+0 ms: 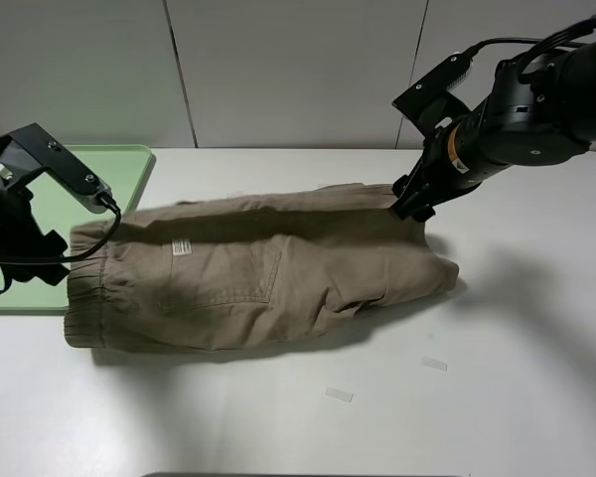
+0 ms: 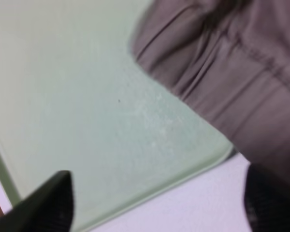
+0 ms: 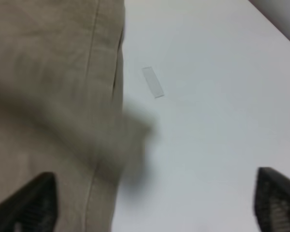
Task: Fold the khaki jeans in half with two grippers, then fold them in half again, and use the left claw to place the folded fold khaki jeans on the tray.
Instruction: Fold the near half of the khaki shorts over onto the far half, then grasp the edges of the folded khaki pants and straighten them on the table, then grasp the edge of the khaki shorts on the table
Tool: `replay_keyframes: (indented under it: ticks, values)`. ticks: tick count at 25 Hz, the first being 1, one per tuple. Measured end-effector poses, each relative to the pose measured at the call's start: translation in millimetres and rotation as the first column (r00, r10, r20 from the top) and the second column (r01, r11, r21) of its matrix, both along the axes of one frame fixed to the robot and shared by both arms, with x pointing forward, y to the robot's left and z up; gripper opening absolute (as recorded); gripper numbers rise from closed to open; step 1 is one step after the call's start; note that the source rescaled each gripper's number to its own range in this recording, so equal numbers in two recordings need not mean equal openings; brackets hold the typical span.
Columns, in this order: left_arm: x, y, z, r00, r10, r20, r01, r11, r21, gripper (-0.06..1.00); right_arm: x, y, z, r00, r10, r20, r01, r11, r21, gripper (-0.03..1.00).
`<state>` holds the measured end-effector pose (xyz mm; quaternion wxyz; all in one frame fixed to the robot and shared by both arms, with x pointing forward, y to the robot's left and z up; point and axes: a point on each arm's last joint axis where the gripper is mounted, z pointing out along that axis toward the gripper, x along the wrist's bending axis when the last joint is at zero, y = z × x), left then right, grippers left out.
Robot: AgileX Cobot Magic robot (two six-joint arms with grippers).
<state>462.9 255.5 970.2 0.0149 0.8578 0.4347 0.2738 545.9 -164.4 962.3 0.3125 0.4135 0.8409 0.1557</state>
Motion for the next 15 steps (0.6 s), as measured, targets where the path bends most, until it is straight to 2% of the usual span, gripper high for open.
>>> replay_keyframes:
  ticks: [3,7,10,15]
  values:
    - [0.4,-0.1,0.2,1.000,-0.003,0.004,0.003,1.000,0.000,0.83,0.1,-0.9,0.1,1.000,-0.003,0.001,0.003,1.000,-0.009,0.98]
    - [0.5,-0.1,0.2,1.000,-0.002,0.005,0.002,1.000,0.000,0.85,0.2,-3.9,0.2,1.000,-0.020,0.004,0.021,0.999,-0.037,1.00]
    - [1.5,-0.4,3.4,1.000,0.020,0.023,-0.020,1.000,-0.017,0.86,-0.9,-5.3,7.3,0.999,-0.031,0.024,0.032,0.999,-0.028,1.00]
    - [4.6,-1.7,44.3,0.980,0.085,0.182,-0.064,0.991,-0.119,0.86,-9.7,-10.6,44.1,0.992,-0.036,0.123,0.033,0.999,0.023,1.00]
